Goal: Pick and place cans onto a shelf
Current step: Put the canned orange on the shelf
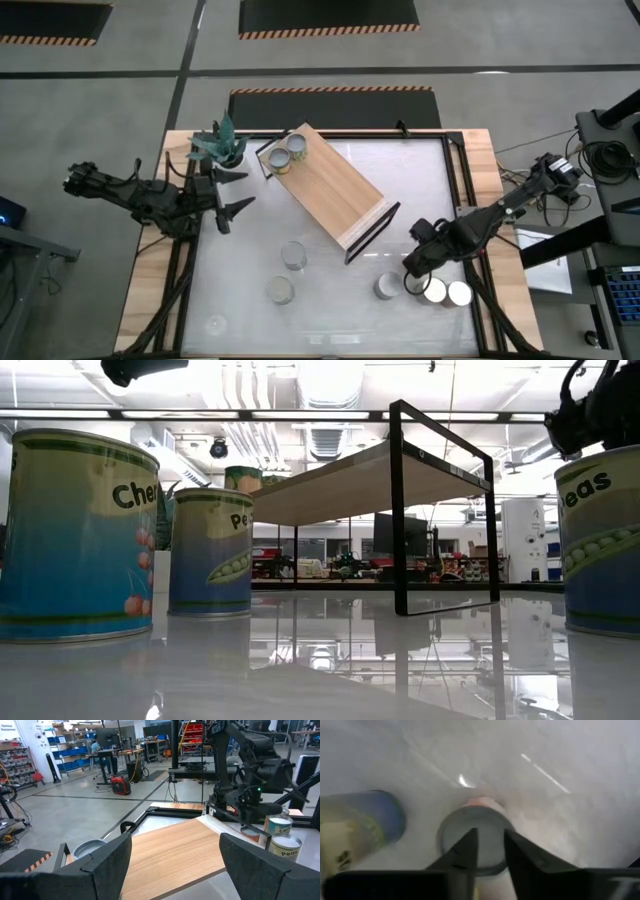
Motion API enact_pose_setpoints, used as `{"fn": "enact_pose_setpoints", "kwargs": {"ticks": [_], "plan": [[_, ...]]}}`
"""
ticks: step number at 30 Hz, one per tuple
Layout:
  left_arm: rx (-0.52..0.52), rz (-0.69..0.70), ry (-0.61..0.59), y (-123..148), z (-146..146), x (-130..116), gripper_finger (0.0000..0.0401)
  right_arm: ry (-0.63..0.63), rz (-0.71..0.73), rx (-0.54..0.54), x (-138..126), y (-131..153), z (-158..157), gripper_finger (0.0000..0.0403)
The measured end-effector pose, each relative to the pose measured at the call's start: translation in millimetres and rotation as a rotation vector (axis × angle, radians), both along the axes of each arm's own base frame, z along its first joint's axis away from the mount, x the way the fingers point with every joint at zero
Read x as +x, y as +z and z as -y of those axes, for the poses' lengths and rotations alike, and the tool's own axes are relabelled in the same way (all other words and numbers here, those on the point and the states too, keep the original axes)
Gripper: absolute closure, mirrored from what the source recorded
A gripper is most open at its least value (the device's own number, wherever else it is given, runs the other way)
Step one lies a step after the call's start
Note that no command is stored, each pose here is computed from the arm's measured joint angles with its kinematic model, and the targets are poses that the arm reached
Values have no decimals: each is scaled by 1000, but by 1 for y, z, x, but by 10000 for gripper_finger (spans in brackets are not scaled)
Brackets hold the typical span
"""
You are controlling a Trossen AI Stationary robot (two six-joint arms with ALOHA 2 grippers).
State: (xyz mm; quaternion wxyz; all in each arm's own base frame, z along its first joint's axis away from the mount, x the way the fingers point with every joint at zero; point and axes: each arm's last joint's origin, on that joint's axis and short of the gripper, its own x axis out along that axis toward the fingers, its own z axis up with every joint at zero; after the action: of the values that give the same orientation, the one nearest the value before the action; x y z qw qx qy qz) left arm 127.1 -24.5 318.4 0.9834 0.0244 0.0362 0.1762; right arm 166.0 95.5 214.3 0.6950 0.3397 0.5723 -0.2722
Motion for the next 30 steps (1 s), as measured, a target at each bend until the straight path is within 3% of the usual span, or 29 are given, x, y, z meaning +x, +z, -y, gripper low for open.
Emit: {"fn": "enact_pose_setpoints", "kwargs": {"ticks": [9,14,30], "plan": [[4,-6,0,-1,0,1,118,-48,-21,66,3,6,-3,124],[6,-7,0,-1,0,1,118,-56,-81,52,6,-2,-6,49],[6,-8,0,-1,1,2,118,-42,-129,37,17,-19,-13,35]]}}
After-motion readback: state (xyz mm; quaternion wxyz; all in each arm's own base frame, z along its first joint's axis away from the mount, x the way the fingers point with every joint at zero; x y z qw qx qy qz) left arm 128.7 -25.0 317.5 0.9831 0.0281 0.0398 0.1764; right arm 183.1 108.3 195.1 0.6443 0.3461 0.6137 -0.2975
